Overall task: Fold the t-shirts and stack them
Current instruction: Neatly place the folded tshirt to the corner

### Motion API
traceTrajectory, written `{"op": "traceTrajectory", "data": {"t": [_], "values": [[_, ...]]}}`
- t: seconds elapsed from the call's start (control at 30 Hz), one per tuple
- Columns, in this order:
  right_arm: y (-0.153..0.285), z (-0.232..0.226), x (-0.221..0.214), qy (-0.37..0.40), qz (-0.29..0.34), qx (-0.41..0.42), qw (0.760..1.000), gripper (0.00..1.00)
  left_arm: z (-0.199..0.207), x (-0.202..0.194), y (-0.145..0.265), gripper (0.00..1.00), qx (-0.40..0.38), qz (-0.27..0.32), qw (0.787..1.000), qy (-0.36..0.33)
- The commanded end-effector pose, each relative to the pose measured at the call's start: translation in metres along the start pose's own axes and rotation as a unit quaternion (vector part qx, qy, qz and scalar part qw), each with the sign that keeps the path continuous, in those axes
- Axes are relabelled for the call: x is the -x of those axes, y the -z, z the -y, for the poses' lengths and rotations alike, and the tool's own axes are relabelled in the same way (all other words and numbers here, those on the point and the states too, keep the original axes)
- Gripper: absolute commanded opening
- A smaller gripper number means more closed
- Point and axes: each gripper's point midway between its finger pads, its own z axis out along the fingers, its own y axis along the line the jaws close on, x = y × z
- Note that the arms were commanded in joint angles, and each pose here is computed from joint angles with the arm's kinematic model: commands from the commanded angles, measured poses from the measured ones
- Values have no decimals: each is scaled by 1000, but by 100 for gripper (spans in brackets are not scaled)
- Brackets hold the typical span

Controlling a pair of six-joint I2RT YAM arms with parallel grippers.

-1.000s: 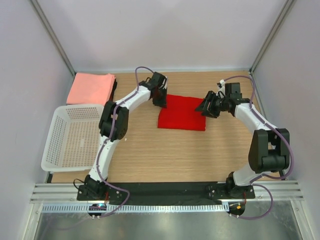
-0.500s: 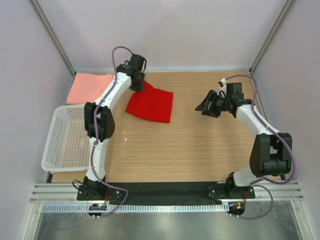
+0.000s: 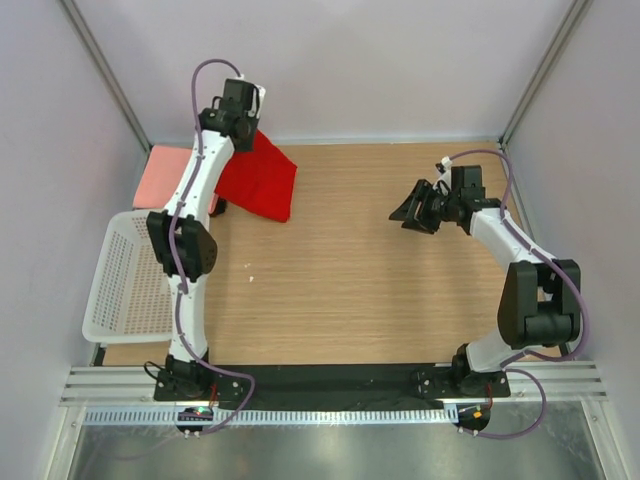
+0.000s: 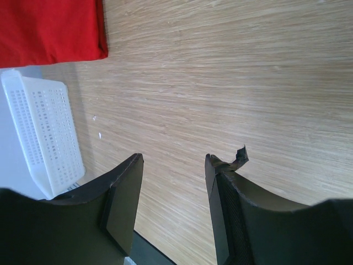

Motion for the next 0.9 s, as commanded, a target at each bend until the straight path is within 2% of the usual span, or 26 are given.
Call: {"op": "traceTrajectory", "data": {"t": [0.0,0.07,0.23,0.27,0.33,0.37,0.43,0.47,0.5,0.53,0.7,0.8,0.83,0.87], "values": [[-2,-9,12,16,14,16,1000,56,-62,42,53,0,48,77,996,-1],[-3,-9,14,17,17,17,1000,56,-84,42,58,0,52,84,995,11],[-2,-14,21,21,22,20,999,56,-119,45,60,0,58,112,992,-19],[-2,-14,21,20,22,19,999,56,-138,43,56,0,72,113,991,-10],[-3,-14,22,21,23,18,999,56,-145,42,49,0,53,120,991,6],[-3,-14,22,22,23,18,999,56,-176,30,45,0,59,119,991,26],[-4,-12,22,22,23,15,999,56,-191,35,42,0,52,147,987,44],[-5,-11,22,22,22,14,999,56,-208,24,29,0,62,135,987,58],[-6,-9,21,21,21,13,999,56,-217,30,31,0,65,146,985,66],[-6,-9,20,21,19,13,1000,56,-215,31,24,0,45,151,985,72],[-10,-5,19,16,19,9,1000,56,-228,9,-31,1,50,127,986,97],[-10,-4,20,17,22,6,1000,56,-238,7,-57,17,64,135,982,116],[-10,-3,20,18,23,5,1000,56,-243,15,-55,38,73,149,979,119],[-11,-1,20,19,24,0,1000,56,-250,13,-58,45,91,145,977,127]]}}
